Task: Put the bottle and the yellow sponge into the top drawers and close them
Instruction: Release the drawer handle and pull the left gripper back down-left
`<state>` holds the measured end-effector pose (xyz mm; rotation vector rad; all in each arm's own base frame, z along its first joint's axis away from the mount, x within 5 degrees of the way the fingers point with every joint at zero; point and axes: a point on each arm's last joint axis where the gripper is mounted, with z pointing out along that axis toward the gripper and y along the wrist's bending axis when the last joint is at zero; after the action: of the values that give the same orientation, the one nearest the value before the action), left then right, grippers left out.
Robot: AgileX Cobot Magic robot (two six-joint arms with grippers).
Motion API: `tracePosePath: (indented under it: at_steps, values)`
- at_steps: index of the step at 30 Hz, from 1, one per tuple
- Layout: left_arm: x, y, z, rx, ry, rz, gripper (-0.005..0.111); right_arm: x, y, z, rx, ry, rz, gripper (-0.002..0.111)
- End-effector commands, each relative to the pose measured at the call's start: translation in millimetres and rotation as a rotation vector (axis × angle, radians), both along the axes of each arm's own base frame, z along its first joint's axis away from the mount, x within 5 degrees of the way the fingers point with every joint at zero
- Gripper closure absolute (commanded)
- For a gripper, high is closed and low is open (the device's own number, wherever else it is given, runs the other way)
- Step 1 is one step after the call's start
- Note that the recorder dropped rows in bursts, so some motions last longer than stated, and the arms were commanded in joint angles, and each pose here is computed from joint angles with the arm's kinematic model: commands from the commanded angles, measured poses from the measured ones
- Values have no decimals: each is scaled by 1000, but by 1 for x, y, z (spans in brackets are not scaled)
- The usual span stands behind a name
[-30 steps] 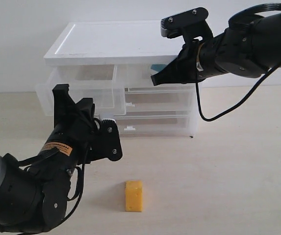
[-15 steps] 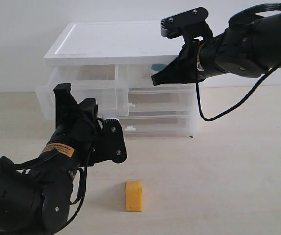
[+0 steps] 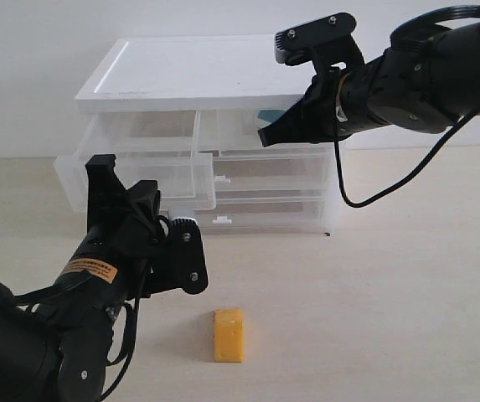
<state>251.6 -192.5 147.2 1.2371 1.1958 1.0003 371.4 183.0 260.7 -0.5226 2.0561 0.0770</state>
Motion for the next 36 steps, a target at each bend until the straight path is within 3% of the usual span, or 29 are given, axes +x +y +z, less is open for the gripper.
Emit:
tracePosePath:
  at_steps: [1, 13, 15, 19, 22, 28, 36]
  values:
    - [-4, 0, -1, -11, 21, -2, 103, 2, -1, 5, -8, -17, 3, 108]
    - [-4, -1, -1, -22, 21, -7, 102, 2, -1, 5, -9, -18, 4, 108]
    - [-4, -1, -1, -23, 20, -13, 95, 2, -1, 5, -9, -18, 4, 108]
    - [-4, 0, -2, -22, 23, 0, 72, 2, -1, 5, -9, -18, 4, 108]
    - [-3, 2, -2, -29, 30, 24, 62, 2, -1, 5, -9, -18, 4, 108]
    - [-10, 4, -7, -30, 50, 20, 62, 2, -1, 5, -9, -18, 4, 108]
    - [-34, -10, -1, -160, 74, -59, 62, 2, -1, 5, -9, -18, 4, 108]
